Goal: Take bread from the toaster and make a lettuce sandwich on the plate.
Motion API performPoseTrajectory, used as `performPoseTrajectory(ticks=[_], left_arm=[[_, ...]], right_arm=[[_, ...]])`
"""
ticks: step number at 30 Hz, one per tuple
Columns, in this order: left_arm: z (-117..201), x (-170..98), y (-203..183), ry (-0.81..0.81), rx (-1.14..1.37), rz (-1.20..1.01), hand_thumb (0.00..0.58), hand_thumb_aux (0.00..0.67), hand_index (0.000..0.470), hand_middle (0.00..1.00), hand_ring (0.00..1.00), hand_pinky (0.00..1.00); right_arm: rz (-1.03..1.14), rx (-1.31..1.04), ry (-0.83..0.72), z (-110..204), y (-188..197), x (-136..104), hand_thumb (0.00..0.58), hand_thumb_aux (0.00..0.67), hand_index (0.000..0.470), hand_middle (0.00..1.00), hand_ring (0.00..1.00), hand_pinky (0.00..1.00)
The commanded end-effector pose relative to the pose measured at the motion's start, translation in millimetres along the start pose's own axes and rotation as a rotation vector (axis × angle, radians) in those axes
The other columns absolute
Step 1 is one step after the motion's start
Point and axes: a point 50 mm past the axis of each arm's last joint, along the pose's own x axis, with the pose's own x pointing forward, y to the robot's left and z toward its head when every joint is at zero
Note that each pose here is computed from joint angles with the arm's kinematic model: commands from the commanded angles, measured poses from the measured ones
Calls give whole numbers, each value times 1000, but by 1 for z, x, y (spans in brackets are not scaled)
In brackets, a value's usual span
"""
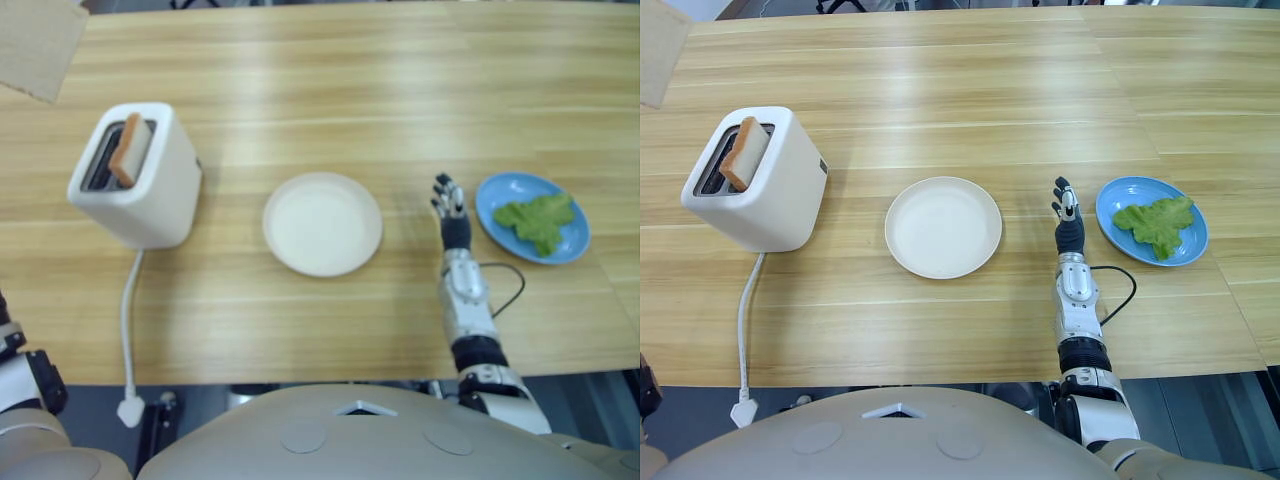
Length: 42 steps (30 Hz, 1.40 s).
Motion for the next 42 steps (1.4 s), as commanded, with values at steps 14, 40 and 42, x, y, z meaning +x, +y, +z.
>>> performPoseTrajectory(ticks=[14,40,42], left_arm=[[17,-38,-209,136,-491,-878,580,670,460,1000,1000,1000],[-43,-93,-316,-10,226,-1294,0,0,0,0,0,0],[-37,-85,-312,-143,358,-1221,0,0,0,0,0,0]], right_arm=[[-2,17,34,-6,4,3,0,0,0,0,0,0],[10,8,36,-4,3,1,0,0,0,0,0,0],[11,7,36,-4,3,1,0,0,0,0,0,0]])
